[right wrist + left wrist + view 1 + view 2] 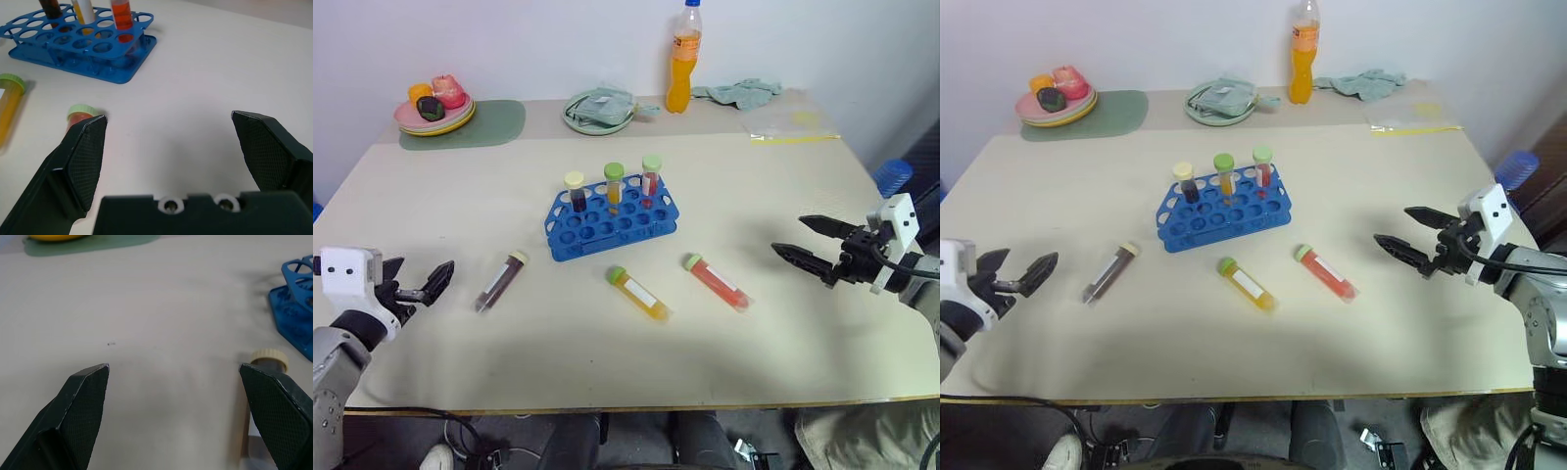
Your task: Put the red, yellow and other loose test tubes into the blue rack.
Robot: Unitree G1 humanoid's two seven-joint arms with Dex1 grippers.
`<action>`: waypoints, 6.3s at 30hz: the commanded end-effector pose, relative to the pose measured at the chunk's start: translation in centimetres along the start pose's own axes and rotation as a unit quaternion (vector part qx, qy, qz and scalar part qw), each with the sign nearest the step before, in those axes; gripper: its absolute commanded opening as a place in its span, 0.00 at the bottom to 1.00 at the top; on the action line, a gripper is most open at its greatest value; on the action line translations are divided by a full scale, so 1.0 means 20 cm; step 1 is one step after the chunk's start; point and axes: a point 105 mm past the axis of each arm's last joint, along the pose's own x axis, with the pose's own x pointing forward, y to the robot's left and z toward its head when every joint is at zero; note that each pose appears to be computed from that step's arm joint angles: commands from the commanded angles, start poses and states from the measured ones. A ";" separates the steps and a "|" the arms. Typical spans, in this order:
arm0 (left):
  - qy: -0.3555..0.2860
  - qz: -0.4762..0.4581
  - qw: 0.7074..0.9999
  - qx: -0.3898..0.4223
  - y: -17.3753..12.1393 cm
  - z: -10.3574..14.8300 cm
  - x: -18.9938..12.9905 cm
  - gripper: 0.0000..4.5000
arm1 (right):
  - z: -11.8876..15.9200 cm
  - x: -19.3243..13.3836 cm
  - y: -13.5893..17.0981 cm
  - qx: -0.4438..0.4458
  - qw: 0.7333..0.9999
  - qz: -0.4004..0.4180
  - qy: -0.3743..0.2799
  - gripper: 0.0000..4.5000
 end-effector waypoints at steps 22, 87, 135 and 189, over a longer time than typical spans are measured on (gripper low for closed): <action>-0.055 -0.228 0.969 0.076 -0.46 0.17 0.12 0.97 | 0.21 0.22 0.18 -0.112 0.990 -0.005 0.085 1.00; -0.086 -0.382 0.920 0.011 -0.85 0.07 0.14 1.00 | 0.47 0.89 0.54 0.039 0.949 -0.093 -0.299 0.15; -0.052 -0.362 0.929 0.058 -0.71 0.03 0.13 1.00 | 0.30 0.46 0.49 -0.015 0.998 0.008 -0.062 0.99; 0.030 -0.431 0.894 0.122 -0.70 -0.17 0.00 1.00 | 0.12 0.78 1.00 0.086 0.879 0.249 0.397 0.14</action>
